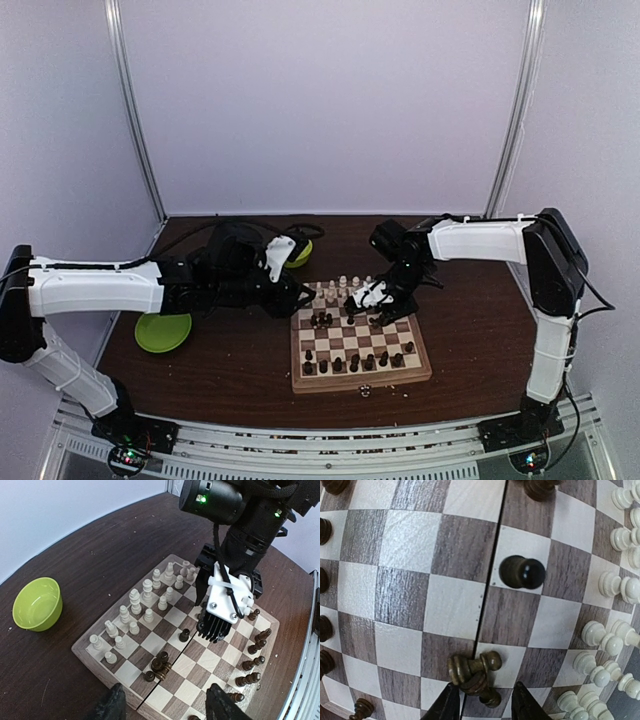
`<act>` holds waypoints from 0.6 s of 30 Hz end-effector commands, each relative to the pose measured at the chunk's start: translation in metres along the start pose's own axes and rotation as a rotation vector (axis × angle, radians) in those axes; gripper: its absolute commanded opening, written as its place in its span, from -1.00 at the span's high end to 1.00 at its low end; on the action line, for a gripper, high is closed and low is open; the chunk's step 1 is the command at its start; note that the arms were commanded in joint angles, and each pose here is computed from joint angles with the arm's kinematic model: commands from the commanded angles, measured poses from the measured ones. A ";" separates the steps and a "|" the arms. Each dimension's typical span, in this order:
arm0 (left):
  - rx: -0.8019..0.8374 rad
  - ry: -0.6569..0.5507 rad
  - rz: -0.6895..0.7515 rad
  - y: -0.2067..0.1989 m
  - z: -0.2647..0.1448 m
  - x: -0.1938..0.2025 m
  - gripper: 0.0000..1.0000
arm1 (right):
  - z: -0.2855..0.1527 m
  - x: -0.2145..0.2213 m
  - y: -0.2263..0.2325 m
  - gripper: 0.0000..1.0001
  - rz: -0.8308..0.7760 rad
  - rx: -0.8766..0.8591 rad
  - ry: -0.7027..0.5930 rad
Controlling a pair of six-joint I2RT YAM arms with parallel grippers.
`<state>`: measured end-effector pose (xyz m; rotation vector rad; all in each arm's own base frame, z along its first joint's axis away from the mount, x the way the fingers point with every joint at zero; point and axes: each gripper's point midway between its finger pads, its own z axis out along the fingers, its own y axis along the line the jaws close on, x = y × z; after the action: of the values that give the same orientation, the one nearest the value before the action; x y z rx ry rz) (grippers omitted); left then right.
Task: Set up the chess pieces on the board
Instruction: Pick up the chess pile from the chessboard.
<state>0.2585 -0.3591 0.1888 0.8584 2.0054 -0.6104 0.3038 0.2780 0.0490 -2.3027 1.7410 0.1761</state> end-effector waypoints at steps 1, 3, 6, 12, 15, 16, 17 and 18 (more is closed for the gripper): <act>0.004 -0.080 -0.014 0.002 -0.009 -0.018 -0.11 | 0.004 0.008 0.013 0.33 -0.020 -0.061 0.068; 0.006 -0.075 -0.014 0.002 -0.008 -0.016 -0.11 | 0.005 0.009 0.016 0.39 -0.015 -0.071 0.072; 0.011 -0.074 -0.012 0.001 -0.006 -0.016 -0.11 | 0.006 0.009 0.018 0.54 0.003 -0.074 0.073; 0.020 -0.073 0.002 0.000 -0.001 -0.015 -0.11 | 0.001 0.009 0.023 0.77 0.031 -0.041 0.051; 0.026 -0.067 0.007 0.000 0.006 -0.011 -0.11 | -0.009 0.005 0.027 0.84 0.047 -0.020 0.018; 0.032 -0.063 0.002 0.000 0.009 -0.010 -0.11 | -0.013 0.003 0.028 0.85 0.053 -0.012 0.006; 0.047 -0.061 -0.007 -0.002 0.012 -0.009 -0.11 | -0.017 0.001 0.029 0.85 0.058 -0.009 -0.007; 0.056 -0.058 -0.019 -0.002 0.016 -0.009 -0.11 | -0.021 -0.001 0.030 0.85 0.065 -0.002 -0.019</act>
<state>0.2605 -0.3636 0.1916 0.8533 1.9766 -0.6406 0.2828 0.2649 0.0481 -2.3038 1.8007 0.1848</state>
